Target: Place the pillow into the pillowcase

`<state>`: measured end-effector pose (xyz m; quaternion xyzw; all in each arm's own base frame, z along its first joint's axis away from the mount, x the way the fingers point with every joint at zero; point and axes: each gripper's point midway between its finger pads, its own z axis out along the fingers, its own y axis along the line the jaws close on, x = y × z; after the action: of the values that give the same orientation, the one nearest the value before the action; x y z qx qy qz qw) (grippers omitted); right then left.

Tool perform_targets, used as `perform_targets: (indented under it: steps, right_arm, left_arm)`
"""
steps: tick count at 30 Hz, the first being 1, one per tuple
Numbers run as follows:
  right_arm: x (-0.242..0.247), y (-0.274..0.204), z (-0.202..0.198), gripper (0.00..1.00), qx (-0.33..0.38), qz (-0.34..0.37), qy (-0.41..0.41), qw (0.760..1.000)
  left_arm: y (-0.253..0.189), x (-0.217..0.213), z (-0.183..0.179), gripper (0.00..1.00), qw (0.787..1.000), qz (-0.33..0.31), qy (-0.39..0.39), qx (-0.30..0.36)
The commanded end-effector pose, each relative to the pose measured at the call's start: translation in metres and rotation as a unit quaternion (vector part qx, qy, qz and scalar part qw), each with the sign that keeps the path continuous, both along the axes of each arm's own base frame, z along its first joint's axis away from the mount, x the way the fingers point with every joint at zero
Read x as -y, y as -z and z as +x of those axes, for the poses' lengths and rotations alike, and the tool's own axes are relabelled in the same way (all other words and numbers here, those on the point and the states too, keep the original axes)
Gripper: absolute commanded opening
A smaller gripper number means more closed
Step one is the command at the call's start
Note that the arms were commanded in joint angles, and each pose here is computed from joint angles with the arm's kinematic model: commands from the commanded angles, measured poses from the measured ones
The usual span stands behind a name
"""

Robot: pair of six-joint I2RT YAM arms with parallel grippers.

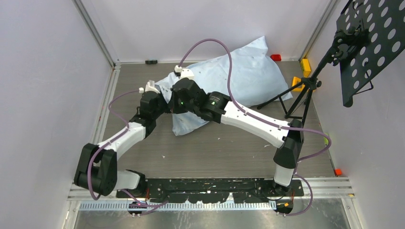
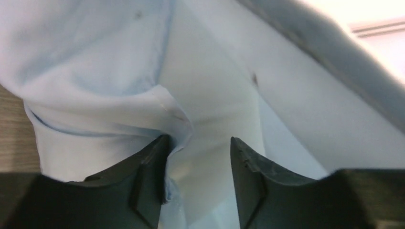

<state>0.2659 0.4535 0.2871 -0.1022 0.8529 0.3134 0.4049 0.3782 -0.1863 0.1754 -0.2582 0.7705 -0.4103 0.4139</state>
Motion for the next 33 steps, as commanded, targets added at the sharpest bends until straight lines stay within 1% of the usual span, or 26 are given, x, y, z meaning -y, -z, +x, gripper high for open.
perform_targets:
  steps: [1,2,4,8,12,14,18,22,24,28,29,31,33]
  right_arm:
    - [-0.004,-0.039,0.003,0.00,0.015,0.071,-0.002,0.997]
    - [-0.003,-0.038,0.003,0.00,0.015,0.071,-0.002,0.997]
    - [-0.002,-0.039,0.004,0.00,0.015,0.073,-0.001,0.997]
    - [-0.001,-0.038,0.005,0.00,0.013,0.074,-0.001,0.997]
    - [-0.002,-0.035,0.004,0.00,0.010,0.075,-0.006,0.997]
    - [-0.003,-0.034,0.004,0.00,0.009,0.075,-0.008,0.997]
    - [-0.003,-0.031,0.002,0.00,0.007,0.071,-0.011,0.997]
    - [-0.003,-0.028,0.002,0.00,0.006,0.068,-0.012,0.998]
    - [-0.003,-0.027,0.002,0.00,0.004,0.067,-0.013,0.998]
    - [-0.001,-0.024,0.000,0.00,0.001,0.063,-0.013,0.998]
    - [0.000,-0.024,0.000,0.00,0.001,0.063,-0.012,0.998]
    - [0.001,-0.024,-0.001,0.00,0.001,0.063,-0.011,0.998]
    - [0.002,-0.026,-0.001,0.00,0.001,0.066,-0.011,0.998]
  left_arm:
    - [-0.005,0.010,-0.028,0.56,0.998,0.011,0.059,0.015]
    - [-0.006,0.010,-0.032,0.59,0.998,0.013,0.063,0.019]
    - [-0.009,0.008,-0.038,0.61,0.997,0.020,0.069,0.025]
    - [-0.005,-0.003,-0.054,0.60,0.997,0.046,0.066,0.015]
    - [0.000,-0.017,-0.067,0.50,0.996,0.071,0.047,0.002]
    - [-0.002,-0.023,-0.072,0.47,0.995,0.085,0.042,0.005]
    - [-0.007,-0.028,-0.082,0.51,0.994,0.099,0.043,0.016]
    - [0.000,-0.038,-0.087,0.56,0.993,0.116,0.028,0.000]
    - [0.005,-0.042,-0.089,0.56,0.992,0.124,0.020,-0.009]
    - [0.004,-0.042,-0.087,0.47,0.993,0.118,0.016,-0.009]
    - [0.001,-0.038,-0.086,0.41,0.994,0.111,0.022,-0.002]
    - [-0.004,-0.031,-0.083,0.26,0.995,0.093,0.030,0.012]
    - [-0.005,-0.023,-0.077,0.06,0.996,0.074,0.042,0.020]
